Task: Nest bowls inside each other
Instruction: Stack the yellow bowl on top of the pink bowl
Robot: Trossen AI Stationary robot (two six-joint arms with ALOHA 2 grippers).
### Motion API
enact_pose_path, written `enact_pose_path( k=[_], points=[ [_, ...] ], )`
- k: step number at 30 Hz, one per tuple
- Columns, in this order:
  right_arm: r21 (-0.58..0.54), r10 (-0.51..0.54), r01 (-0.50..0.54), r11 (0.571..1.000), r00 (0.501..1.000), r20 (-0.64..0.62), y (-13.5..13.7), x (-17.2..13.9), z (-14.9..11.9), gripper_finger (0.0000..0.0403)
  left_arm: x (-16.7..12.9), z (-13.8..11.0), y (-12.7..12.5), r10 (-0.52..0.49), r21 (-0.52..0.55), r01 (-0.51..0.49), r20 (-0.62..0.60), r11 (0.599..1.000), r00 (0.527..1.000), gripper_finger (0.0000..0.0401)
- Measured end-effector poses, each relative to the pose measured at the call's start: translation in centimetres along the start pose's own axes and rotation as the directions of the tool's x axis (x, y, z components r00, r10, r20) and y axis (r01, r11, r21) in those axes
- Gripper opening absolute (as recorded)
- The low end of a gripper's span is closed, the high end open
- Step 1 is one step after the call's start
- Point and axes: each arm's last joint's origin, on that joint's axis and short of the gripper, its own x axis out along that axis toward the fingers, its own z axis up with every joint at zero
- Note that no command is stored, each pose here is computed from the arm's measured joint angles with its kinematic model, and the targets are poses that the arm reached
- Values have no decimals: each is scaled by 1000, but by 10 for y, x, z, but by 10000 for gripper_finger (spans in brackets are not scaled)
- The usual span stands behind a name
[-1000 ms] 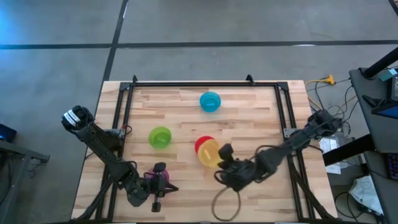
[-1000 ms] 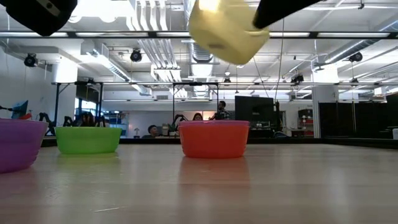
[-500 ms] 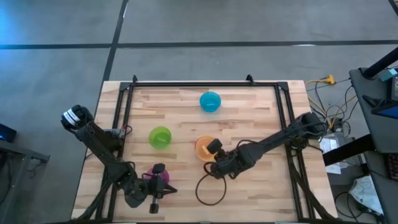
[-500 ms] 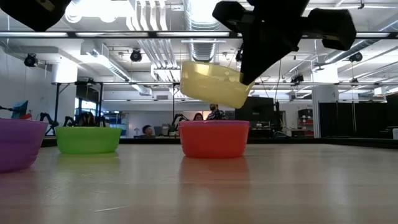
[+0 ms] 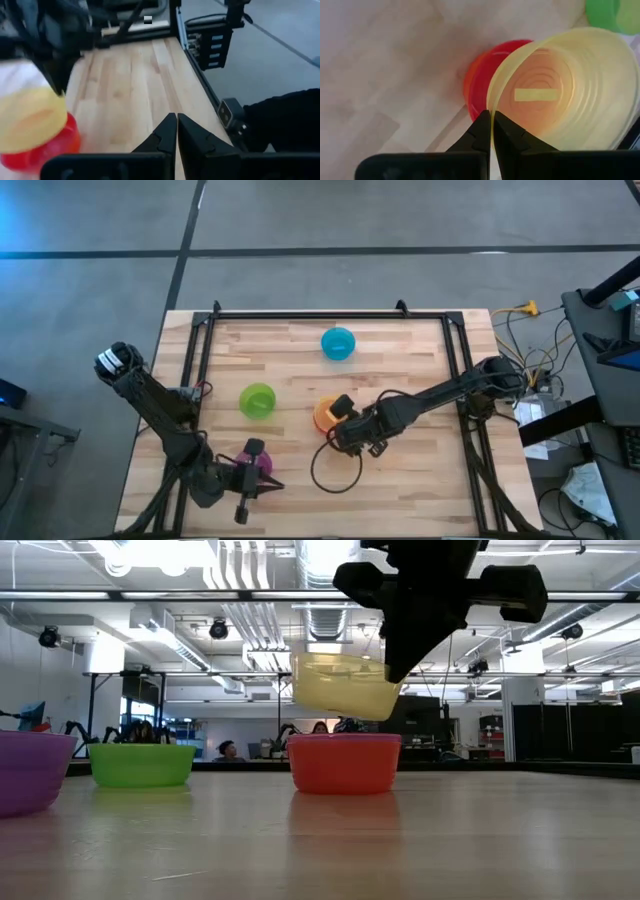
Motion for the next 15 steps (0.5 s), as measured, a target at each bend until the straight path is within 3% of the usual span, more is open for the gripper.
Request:
enact_pose_path(
  k=[7, 15],
  points=[
    [-9, 26, -27, 1000, 1000, -13, -12, 4, -10, 9, -6, 13, 15, 34, 60, -36, 38, 998, 999, 0],
    [-25, 97, -98, 995, 994, -41, -15, 9, -19, 9, -7, 12, 33, 93, 87, -90, -23, 992, 995, 0]
  ],
)
